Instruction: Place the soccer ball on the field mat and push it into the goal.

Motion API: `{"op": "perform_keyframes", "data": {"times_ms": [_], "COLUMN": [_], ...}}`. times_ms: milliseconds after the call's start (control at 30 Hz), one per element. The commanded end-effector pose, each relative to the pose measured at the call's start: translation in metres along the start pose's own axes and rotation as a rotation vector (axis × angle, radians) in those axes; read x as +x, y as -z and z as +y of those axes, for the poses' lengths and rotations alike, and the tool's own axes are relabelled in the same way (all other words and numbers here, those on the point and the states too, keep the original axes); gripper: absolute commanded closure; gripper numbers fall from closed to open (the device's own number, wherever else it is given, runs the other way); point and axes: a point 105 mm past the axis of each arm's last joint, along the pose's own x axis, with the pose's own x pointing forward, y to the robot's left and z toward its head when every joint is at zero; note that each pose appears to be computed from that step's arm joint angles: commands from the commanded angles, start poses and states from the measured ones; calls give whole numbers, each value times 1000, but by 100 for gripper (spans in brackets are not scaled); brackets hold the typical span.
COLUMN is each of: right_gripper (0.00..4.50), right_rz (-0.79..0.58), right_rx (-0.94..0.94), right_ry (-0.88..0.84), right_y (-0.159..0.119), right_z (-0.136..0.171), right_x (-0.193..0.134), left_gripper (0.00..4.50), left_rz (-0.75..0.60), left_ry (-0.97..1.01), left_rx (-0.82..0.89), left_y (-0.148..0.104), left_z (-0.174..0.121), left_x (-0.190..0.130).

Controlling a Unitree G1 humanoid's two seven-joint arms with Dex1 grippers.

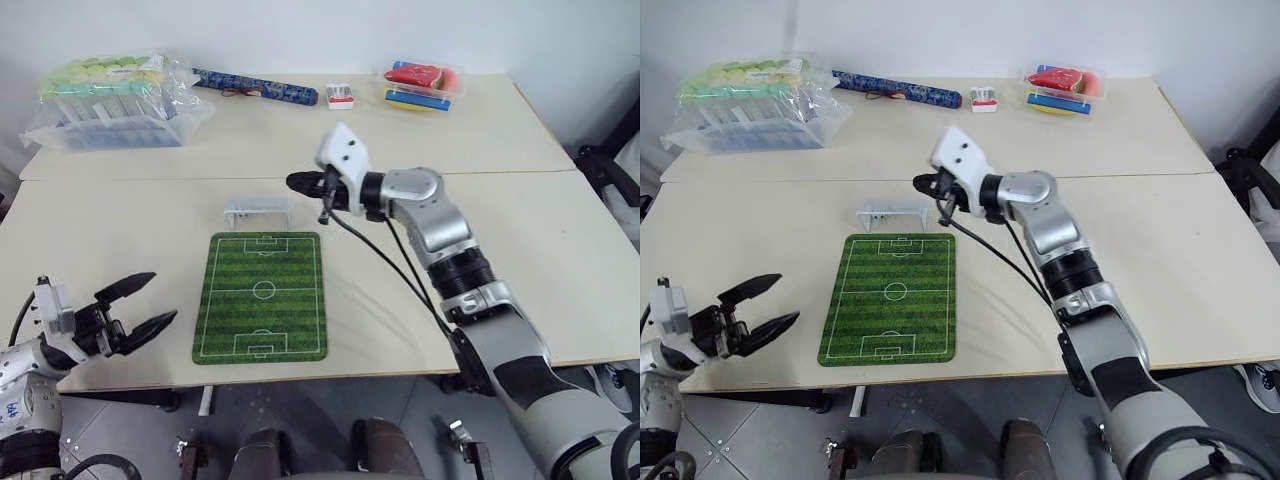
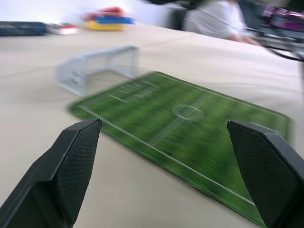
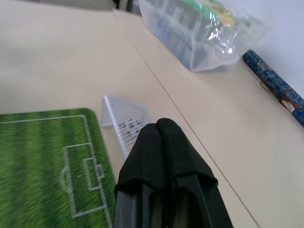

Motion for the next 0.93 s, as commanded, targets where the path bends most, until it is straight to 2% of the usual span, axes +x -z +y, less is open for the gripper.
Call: {"op": "perform_keyframes", "data": {"times_ms": [33, 233, 400, 433, 600, 767, 933], "right_gripper": [389, 198, 26, 5, 5, 5, 5], "right_rz": [-5, 122, 122, 115, 204, 215, 204], "right_rx": [2, 12, 55, 66, 68, 97, 110], "right_ry": [-42, -136, -212, -223, -232, -183, -155], "right_y": [10, 47, 59, 61, 79, 83, 83], "right_z": [-5, -6, 5, 7, 16, 16, 19], "right_x": [-36, -99, -136, -143, -173, -184, -183], "left_gripper": [0, 0, 0, 0, 0, 0, 0], "left_rz": [54, 70, 82, 83, 110, 136, 128], "left_ry": [-80, -171, -238, -229, -257, -272, -250], "left_rx": [72, 101, 67, 71, 44, 37, 22], "left_y": [-6, -14, -15, -16, -17, -19, -19], "left_z": [14, 28, 31, 29, 24, 21, 15], "left_x": [-10, -19, -29, -32, -53, -65, -61]}}
